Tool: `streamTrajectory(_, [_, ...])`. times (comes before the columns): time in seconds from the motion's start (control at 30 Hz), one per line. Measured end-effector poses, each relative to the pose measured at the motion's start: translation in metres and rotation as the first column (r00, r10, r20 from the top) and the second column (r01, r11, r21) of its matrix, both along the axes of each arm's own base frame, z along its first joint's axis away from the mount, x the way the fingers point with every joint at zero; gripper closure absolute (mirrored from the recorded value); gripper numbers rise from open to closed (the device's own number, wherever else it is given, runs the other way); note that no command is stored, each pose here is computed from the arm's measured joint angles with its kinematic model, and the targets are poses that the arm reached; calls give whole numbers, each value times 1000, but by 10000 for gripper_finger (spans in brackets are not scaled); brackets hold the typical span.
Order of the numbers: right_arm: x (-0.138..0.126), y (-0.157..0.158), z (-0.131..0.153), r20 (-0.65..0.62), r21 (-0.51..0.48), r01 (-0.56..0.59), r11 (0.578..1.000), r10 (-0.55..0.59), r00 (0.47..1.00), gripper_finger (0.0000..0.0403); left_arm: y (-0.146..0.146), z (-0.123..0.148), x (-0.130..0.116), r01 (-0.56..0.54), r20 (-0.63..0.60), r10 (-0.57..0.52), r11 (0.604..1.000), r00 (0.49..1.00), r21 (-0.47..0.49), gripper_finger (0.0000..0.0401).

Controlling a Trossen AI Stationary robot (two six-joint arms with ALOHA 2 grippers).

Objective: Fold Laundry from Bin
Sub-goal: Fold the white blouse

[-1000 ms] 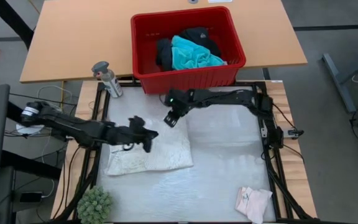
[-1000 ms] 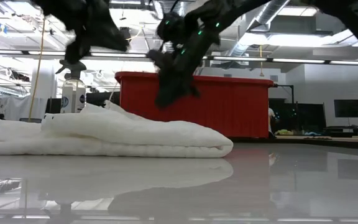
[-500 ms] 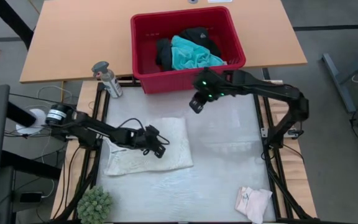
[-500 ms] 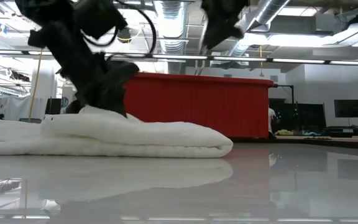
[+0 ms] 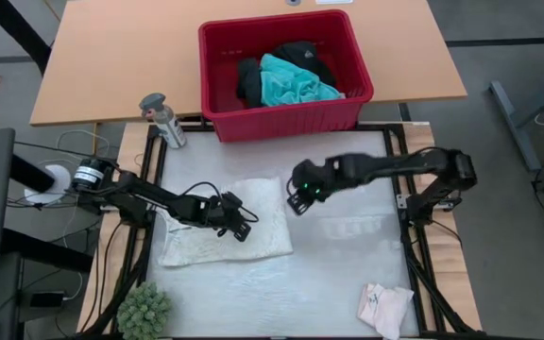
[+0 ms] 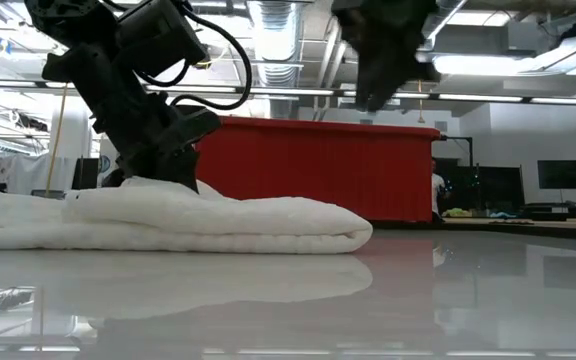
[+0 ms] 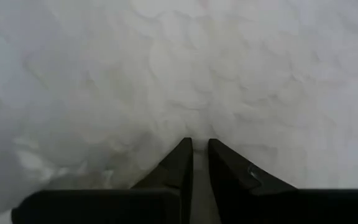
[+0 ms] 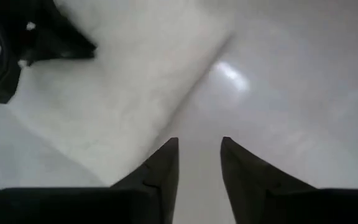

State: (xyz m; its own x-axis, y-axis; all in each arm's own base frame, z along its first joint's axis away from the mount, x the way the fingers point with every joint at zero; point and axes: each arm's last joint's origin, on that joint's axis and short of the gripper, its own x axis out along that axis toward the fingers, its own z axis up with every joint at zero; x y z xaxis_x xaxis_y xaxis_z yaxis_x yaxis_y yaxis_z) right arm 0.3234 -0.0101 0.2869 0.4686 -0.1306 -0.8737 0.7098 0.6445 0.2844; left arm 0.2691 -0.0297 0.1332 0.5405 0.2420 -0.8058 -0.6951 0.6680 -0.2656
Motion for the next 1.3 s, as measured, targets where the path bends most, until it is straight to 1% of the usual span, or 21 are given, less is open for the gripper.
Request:
streamTrajectory(0.1, [9, 3, -32, 137, 116, 11, 993, -27, 990, 209, 0, 0, 0, 24, -7, -24, 1000, 1000, 1, 358])
streamTrajectory(0.17, [12, 3, -52, 197, 177, 34, 984, -69, 978, 181, 0, 0, 0, 35, -10, -35, 999, 999, 1, 358])
streamTrajectory(0.2, [11, 2, -60, 198, 197, 59, 979, -99, 975, 169, 0, 0, 0, 39, -11, -39, 999, 999, 2, 358])
streamTrajectory(0.3, [2, 0, -85, 138, 227, 122, 966, -156, 978, 143, 0, 0, 0, 43, -13, -43, 999, 999, 2, 358])
streamTrajectory(0.37, [2, -3, -93, 165, 242, 139, 960, -182, 969, 135, 0, 0, 0, 46, -10, -46, 999, 999, 3, 358])
streamTrajectory(0.43, [1, -4, -99, 169, 245, 144, 959, -189, 967, 133, 0, 0, 0, 46, -8, -46, 999, 999, 3, 358])
streamTrajectory(0.5, [9, -3, -102, 218, 257, 127, 958, -185, 958, 132, -1, 0, 0, 50, -9, -50, 999, 999, 3, 358])
streamTrajectory(0.57, [12, -1, -109, 212, 270, 111, 956, -172, 962, 132, -1, 0, 0, 50, -10, -50, 999, 999, 1, 358])
streamTrajectory(0.67, [22, 0, -119, 254, 279, 93, 956, -167, 953, 132, -1, 0, 1, 51, -4, -51, 999, 999, -1, 358])
streamTrajectory(0.87, [30, -5, -147, 202, 308, 158, 938, -227, 953, 132, -1, 0, 1, 48, 1, -48, 999, 999, -14, 358])
streamTrajectory(1.0, [33, -7, -150, 217, 326, 146, 934, -224, 950, 132, -1, 0, 1, 47, 4, -46, 999, 999, -22, 358])
streamTrajectory(1.13, [35, -7, -150, 248, 292, 152, 944, -229, 941, 132, -2, 1, 2, 49, 18, -49, 998, 999, -29, 358])
streamTrajectory(1.23, [37, -9, -153, 245, 300, 129, 945, -207, 947, 143, -2, 1, 3, 49, 28, -48, 998, 998, -30, 358])
streamTrajectory(1.3, [37, -9, -159, 222, 317, 138, 938, -215, 951, 166, -2, 2, 4, 49, 38, -48, 998, 998, -30, 358])
